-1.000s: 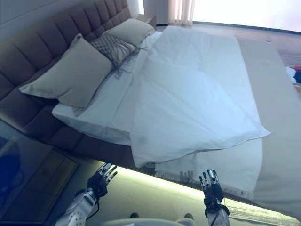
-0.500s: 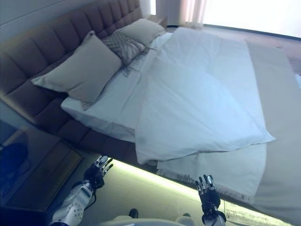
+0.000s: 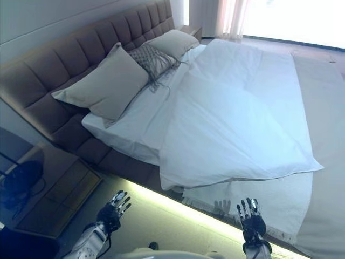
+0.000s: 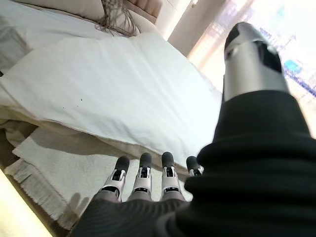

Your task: Make the bed neatly

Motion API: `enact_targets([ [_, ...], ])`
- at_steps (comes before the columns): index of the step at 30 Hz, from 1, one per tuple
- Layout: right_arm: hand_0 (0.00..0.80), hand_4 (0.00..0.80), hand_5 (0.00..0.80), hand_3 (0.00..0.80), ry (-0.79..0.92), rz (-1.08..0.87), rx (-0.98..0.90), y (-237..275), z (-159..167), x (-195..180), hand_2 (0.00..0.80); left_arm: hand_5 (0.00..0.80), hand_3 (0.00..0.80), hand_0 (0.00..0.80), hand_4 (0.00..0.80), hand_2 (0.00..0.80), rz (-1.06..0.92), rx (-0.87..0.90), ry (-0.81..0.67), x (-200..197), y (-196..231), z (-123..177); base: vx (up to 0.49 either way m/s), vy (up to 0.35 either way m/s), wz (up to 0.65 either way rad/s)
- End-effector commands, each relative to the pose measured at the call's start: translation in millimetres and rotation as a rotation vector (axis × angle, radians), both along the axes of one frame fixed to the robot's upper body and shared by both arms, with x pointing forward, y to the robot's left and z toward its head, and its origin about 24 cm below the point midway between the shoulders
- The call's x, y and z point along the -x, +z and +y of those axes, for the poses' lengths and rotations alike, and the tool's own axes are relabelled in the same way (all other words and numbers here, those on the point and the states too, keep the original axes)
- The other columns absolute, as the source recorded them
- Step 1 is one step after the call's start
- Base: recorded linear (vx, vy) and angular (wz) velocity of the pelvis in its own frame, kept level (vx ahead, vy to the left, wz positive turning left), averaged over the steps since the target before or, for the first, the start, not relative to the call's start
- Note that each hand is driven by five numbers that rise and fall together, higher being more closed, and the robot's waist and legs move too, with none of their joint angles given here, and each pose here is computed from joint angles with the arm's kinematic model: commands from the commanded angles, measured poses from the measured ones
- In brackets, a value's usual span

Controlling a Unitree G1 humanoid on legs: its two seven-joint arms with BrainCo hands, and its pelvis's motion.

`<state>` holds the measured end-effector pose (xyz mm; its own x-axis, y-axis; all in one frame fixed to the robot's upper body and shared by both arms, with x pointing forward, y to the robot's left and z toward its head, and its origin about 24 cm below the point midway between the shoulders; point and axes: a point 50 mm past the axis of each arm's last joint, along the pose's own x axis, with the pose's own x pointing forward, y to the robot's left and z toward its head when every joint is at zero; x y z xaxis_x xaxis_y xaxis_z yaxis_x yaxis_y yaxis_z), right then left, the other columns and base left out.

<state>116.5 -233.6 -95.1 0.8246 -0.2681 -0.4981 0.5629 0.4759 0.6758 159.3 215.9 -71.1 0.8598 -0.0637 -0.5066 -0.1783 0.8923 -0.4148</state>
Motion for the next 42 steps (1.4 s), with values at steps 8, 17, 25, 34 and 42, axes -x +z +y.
enact_targets([
  [8,0.0,0.0,0.0,0.0,0.102,-0.132,0.013,20.3,7.8,-28.5,0.0,0.0,0.0,0.0,0.0,0.0,-0.154,-0.103,0.099,-25.0,33.5,32.3,0.008,-0.076,-0.19],
  [17,0.0,0.0,0.0,0.0,0.094,-0.093,-0.021,19.1,8.4,-18.5,0.0,0.0,0.0,0.0,0.0,0.0,-0.105,-0.019,0.122,-6.0,21.2,15.9,0.001,-0.12,-0.02],
  [25,0.0,0.0,0.0,0.0,0.118,-0.104,0.015,23.9,8.7,-32.9,0.0,0.0,0.0,0.0,0.0,0.0,-0.031,0.002,0.114,5.5,8.1,11.7,0.081,0.086,-0.02],
  [34,0.0,0.0,0.0,0.0,0.126,-0.155,-0.008,27.1,17.5,-30.4,0.0,0.0,0.0,0.0,0.0,0.0,-0.052,-0.068,0.087,3.6,12.1,28.9,0.155,0.208,0.12],
  [42,0.0,0.0,0.0,0.0,0.092,-0.174,-0.024,27.7,21.6,-35.2,0.0,0.0,0.0,0.0,0.0,0.0,-0.099,-0.109,0.088,-13.7,25.9,34.9,0.163,0.077,0.2],
])
